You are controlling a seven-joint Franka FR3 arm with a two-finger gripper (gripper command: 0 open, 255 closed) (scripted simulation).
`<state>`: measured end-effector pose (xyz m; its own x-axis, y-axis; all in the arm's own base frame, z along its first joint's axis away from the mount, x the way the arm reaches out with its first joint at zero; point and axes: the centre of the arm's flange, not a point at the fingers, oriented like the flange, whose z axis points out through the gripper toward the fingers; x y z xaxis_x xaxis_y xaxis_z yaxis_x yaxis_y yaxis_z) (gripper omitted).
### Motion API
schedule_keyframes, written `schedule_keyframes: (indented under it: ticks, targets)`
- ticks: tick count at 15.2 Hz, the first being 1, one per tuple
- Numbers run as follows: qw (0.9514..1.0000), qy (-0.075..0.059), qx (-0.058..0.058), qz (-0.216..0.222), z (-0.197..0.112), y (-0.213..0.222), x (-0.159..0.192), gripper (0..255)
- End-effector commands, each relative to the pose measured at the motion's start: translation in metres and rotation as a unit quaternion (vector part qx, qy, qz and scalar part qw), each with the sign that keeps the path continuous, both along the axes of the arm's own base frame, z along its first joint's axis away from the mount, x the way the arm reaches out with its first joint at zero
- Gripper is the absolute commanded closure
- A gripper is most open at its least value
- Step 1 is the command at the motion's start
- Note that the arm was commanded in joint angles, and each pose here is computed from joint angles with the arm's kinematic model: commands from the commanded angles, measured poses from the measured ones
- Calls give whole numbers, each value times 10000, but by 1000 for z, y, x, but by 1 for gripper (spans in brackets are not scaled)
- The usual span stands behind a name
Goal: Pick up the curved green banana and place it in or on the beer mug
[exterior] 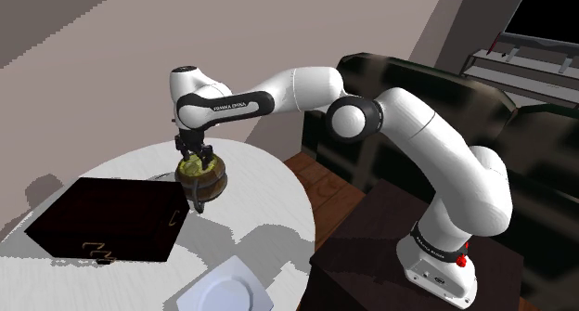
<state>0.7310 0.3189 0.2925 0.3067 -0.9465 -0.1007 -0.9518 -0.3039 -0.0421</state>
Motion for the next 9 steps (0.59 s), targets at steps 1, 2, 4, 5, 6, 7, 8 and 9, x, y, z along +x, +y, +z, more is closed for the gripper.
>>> schedule_keyframes:
  ticks: [1,2,4,5,6,7,8,9]
  targets:
    - [10000,0,0,0,0,0,0,0]
    - [10000,0,0,0,0,0,0,0]
    - [10000,0,0,0,13,-1,0,0]
    - [10000,0,0,0,26,-3,0,0]
    - [10000,0,0,0,39,-4,0,0]
    - [10000,0,0,0,50,-5,0,0]
    - [10000,0,0,0,50,-5,0,0]
    - [10000,0,0,0,50,-5,-1,0]
